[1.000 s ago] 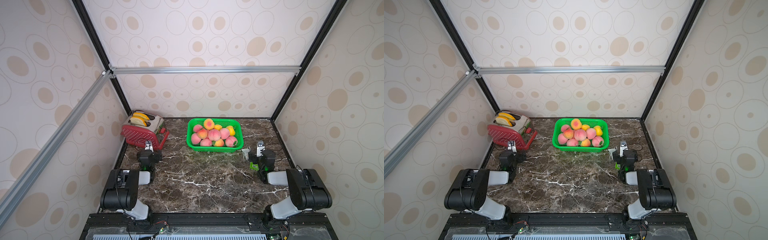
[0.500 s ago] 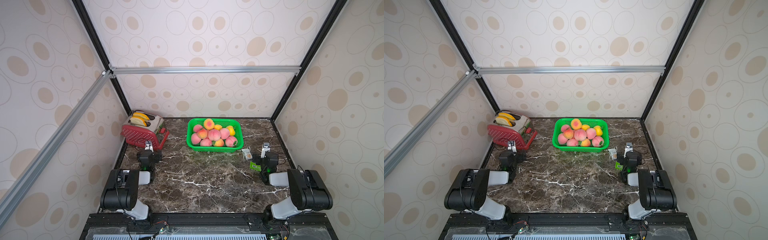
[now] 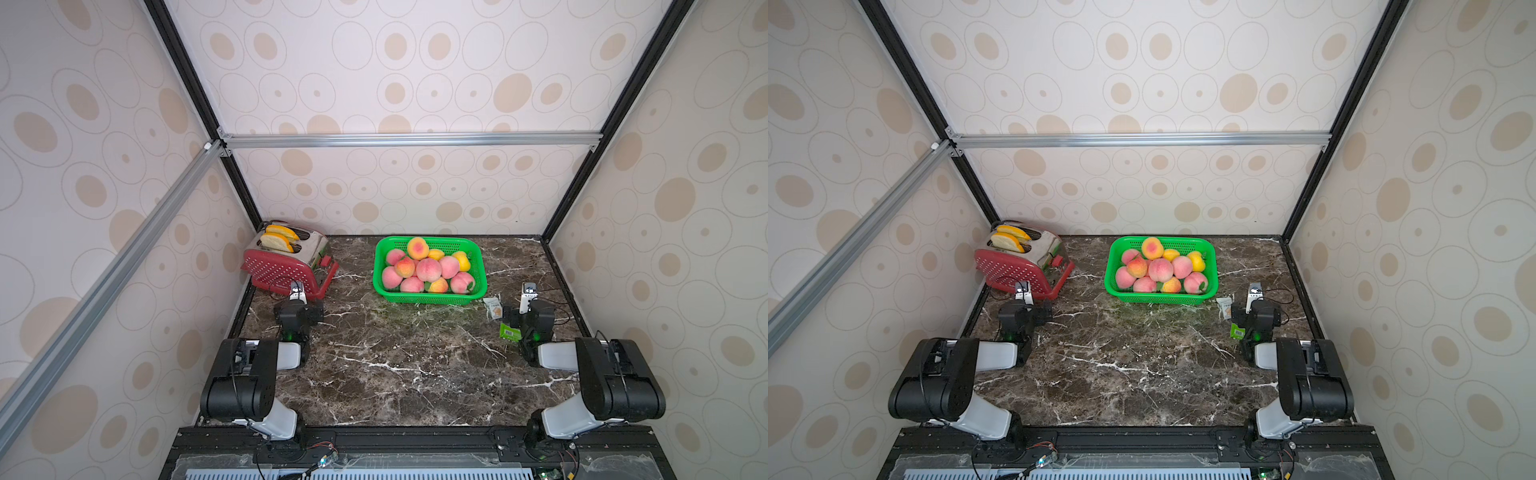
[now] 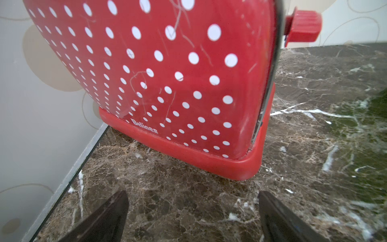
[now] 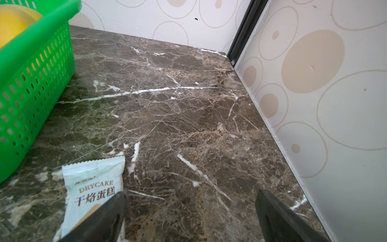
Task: Put the peaches into the basket
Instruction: Reset both arms
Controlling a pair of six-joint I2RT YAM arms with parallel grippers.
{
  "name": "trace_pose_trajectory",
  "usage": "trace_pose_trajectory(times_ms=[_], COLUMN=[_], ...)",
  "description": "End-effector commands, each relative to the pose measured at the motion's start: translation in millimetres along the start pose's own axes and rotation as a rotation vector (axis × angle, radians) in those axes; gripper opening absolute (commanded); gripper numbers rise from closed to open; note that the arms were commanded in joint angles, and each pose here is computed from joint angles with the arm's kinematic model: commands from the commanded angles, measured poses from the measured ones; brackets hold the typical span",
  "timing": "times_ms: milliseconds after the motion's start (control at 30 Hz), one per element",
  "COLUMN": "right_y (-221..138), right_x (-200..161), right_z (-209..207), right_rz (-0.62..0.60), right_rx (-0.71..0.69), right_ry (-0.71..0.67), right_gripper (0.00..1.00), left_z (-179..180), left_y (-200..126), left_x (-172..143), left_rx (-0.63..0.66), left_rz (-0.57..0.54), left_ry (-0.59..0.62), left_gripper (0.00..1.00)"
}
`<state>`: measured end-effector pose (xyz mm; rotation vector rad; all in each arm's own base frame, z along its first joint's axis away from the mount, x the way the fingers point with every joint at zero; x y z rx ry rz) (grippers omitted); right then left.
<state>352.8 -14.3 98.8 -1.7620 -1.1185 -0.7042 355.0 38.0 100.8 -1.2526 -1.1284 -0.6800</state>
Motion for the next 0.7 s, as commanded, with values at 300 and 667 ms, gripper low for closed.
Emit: trace_pose_trajectory(times_ms=[300,667], right_y=[2.2,2.1], right_x=[4.1,4.0], right_z=[-0.3,-0.6], right_rz=[-0.004,-0.004], right_rx=[0.005,0.004], right_ry=[0.000,0.000], right_gripper=[1.00,1.00], left_z=[-4.6,-5.4], left_y=[4.1,3.7], left_x=[11.3,11.5], left_rx=[-0.046,-0.043], left_rz=[-0.019,-0.020], left_ry=[-0.018,-0.015], left_gripper=[0.99,0.99])
Point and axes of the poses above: each gripper's point midway between its finger pads, its own y axis out along the fingers, its own z axis along the line the jaws close on, x = y × z, the point moved 4 cm from there along -y, back along the fingers, and after that the axes turned 12 degrees about -y, right-handed, at the moved point
